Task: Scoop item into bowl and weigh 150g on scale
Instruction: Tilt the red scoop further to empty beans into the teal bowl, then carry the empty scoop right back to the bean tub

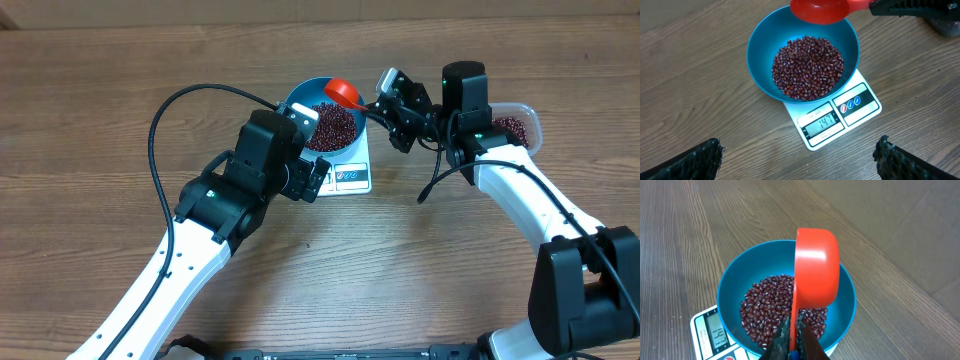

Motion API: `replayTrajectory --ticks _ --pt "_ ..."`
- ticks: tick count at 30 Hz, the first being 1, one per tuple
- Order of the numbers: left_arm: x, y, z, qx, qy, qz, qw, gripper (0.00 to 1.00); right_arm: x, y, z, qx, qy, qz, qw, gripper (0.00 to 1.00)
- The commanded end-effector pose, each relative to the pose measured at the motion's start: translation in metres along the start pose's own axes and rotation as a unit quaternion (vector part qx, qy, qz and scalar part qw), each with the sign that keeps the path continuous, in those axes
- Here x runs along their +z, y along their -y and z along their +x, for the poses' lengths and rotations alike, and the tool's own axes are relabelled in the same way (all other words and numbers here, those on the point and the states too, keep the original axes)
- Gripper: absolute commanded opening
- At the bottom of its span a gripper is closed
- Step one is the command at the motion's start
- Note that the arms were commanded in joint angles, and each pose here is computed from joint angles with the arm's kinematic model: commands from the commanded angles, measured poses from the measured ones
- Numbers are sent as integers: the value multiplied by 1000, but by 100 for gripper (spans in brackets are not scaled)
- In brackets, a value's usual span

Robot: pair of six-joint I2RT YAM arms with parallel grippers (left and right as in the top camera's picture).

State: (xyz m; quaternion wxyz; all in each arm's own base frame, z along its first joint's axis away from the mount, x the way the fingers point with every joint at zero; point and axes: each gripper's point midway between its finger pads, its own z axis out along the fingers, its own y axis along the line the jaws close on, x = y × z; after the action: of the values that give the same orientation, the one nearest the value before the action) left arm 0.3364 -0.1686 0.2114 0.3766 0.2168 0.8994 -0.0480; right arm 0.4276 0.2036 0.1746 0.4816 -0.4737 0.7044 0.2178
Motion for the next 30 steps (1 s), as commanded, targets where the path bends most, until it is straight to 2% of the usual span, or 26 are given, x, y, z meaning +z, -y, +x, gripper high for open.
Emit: replayTrajectory --ticks 1,10,18,24,28,30 --pt "-6 0 -5 2 12 4 1000 99 -3 8 -15 -25 11 15 1000 4" --pt "-6 0 -5 2 12 4 1000 100 -15 22 -22 -2 5 58 998 4" --pt "-6 0 -5 2 12 4 1000 100 -83 56 -36 58 -33 203 977 4" --pt "-6 0 -5 2 12 4 1000 99 -152 73 -1 99 -137 328 930 4" --pt "-6 0 -5 2 12 4 1000 100 -191 81 39 166 -206 399 878 4" --pt "-6 0 -5 2 12 4 1000 100 -203 80 56 192 -232 409 861 4"
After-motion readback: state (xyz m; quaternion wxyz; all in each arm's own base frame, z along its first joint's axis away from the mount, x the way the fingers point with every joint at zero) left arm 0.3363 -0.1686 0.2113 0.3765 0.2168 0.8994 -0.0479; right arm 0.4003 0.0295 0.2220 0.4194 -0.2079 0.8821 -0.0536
